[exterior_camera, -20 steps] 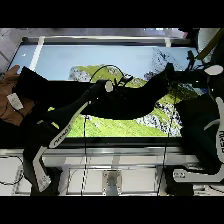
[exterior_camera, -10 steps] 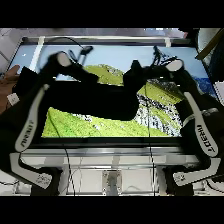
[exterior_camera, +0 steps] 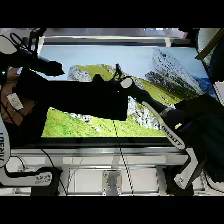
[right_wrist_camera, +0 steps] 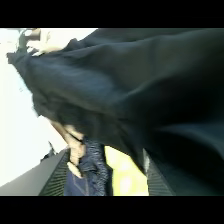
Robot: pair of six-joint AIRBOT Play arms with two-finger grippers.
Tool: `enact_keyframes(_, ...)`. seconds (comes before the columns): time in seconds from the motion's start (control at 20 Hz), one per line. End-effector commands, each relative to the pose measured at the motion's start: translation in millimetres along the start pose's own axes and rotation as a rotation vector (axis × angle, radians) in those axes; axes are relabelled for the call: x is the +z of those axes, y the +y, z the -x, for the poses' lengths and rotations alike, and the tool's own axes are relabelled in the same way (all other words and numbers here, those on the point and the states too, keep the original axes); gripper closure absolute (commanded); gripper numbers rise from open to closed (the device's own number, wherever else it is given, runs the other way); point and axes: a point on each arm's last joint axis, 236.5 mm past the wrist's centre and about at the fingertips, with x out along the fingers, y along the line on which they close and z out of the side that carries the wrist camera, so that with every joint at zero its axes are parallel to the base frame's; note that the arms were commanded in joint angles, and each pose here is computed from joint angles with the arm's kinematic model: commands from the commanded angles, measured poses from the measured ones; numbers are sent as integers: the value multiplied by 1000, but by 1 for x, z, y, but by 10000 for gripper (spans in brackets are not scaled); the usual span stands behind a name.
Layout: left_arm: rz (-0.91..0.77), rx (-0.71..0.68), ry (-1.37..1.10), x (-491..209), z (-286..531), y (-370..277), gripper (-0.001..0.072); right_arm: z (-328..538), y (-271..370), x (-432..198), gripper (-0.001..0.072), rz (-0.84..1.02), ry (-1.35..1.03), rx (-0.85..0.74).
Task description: Fold the clothes and pants, and hang the long-sleeved shirts on hangers.
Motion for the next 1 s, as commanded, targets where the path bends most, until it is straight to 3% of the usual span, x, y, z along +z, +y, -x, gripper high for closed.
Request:
enact_keyframes(0.0, -5, 2, 12, -5, 7, 2, 694, -8, 48, -7, 197, 167, 20, 86)
enact_keyframes(0.2, -5, -9, 44, -13, 7, -1, 694, 56, 36, 19, 201, 367, 226, -14)
enact_keyframes(0.25, -5, -12, 49, -14, 7, -1, 695, 82, 17, 29, 238, 386, 283, -82)
enact_keyframes(0.3, -4, -12, 50, -14, 7, -1, 695, 111, -7, 41, 271, 396, 317, -180)
enact_keyframes(0.45, -4, -13, 51, -14, 7, -1, 694, 199, -91, 75, 250, 426, 370, -555)
enact_keyframes(0.55, -4, -13, 53, -15, 7, -2, 694, 233, -131, 82, 249, 377, 374, -679)
enact_keyframes(0.75, -3, -14, 53, -15, 7, -2, 694, 217, -204, 64, 249, 222, 337, -675)
enact_keyframes(0.95, 0, -14, 53, -15, 7, -2, 694, 167, -212, 41, 233, 40, 265, -437)
